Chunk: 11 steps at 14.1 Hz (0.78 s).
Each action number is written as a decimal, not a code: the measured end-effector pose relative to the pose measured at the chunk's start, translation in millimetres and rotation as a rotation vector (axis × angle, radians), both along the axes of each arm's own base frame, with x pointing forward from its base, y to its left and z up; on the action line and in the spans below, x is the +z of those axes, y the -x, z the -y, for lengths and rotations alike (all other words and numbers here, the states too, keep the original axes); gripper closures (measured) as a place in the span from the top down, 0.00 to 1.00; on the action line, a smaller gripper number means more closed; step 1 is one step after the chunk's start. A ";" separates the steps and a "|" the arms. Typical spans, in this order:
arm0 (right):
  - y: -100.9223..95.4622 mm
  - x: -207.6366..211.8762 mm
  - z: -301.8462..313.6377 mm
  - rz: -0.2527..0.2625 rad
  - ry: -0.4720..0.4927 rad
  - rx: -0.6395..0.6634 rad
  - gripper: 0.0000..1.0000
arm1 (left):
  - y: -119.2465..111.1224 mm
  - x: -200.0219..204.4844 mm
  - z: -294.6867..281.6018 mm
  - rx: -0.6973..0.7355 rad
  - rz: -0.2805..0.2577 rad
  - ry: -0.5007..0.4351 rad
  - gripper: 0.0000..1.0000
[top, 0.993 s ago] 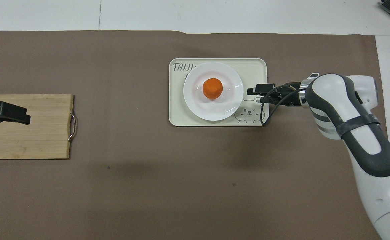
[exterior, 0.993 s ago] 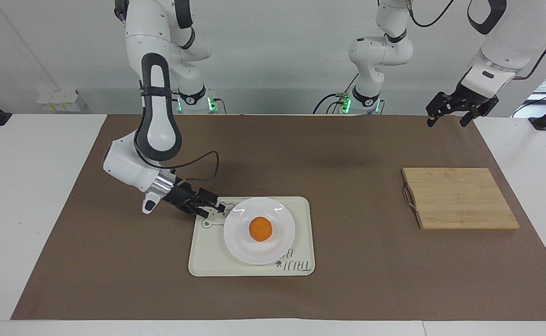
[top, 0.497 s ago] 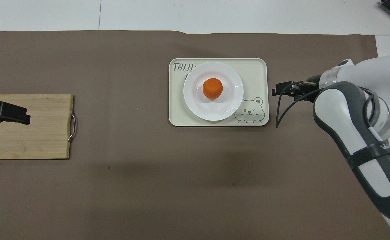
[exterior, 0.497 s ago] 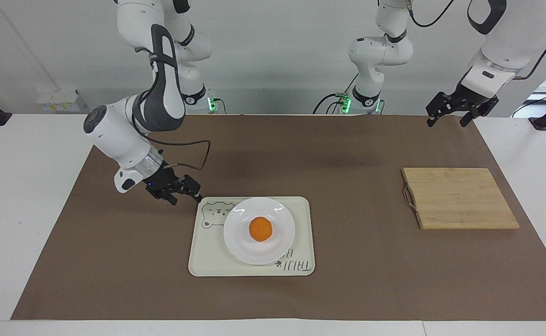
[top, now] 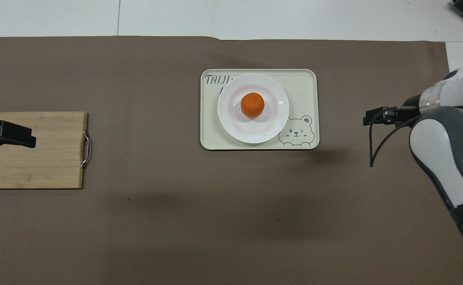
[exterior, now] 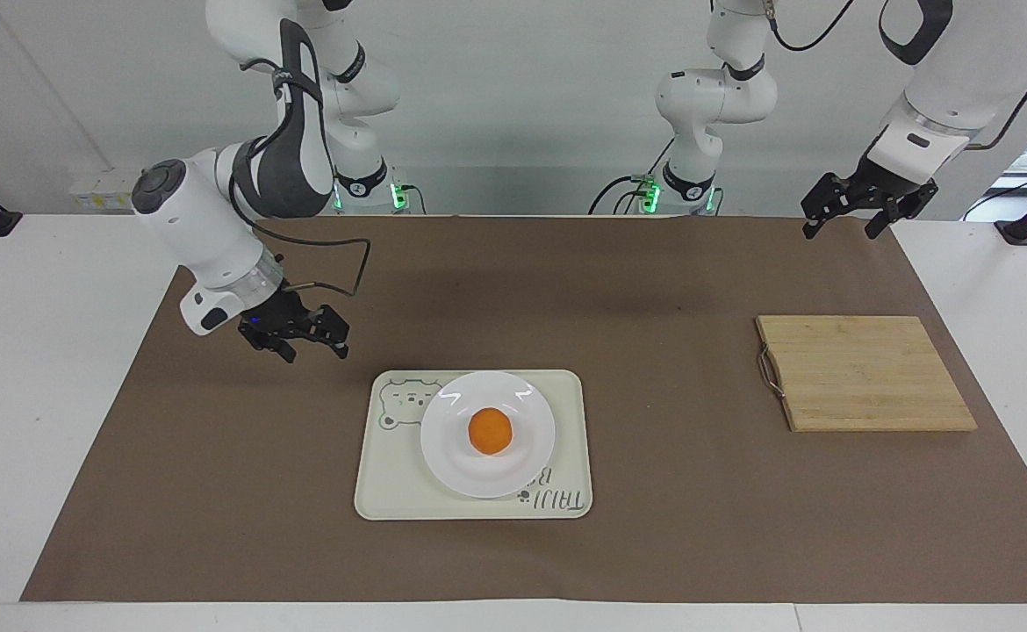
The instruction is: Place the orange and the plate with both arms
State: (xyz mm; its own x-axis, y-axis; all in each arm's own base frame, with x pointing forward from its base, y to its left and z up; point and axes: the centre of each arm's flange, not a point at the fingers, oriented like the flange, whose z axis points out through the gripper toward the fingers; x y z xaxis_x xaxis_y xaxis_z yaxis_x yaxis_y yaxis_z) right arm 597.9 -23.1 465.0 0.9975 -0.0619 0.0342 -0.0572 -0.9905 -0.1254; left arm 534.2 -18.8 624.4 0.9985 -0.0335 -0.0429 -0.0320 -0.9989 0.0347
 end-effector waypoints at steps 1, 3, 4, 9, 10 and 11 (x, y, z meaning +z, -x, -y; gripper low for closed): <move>5.0 11.6 4.8 -0.004 0.016 0.005 1.00 | 0.0 0.0 0.0 0.000 0.000 0.000 1.00; 15.7 40.1 11.6 -0.005 0.061 0.024 1.00 | 0.0 0.0 0.0 0.000 0.000 0.000 1.00; 21.5 55.4 13.1 -0.003 0.075 0.030 1.00 | 0.0 0.0 0.0 0.000 0.000 0.000 1.00; 52.1 112.7 17.3 -0.019 0.104 0.045 1.00 | 0.0 0.0 0.0 0.000 0.000 0.000 1.00; 56.3 123.2 17.4 -0.032 0.103 0.045 1.00 | 0.0 0.0 0.0 0.000 0.000 0.000 1.00; 59.3 135.1 17.6 -0.038 0.104 0.043 1.00 | 0.0 0.0 0.0 0.000 0.000 0.000 1.00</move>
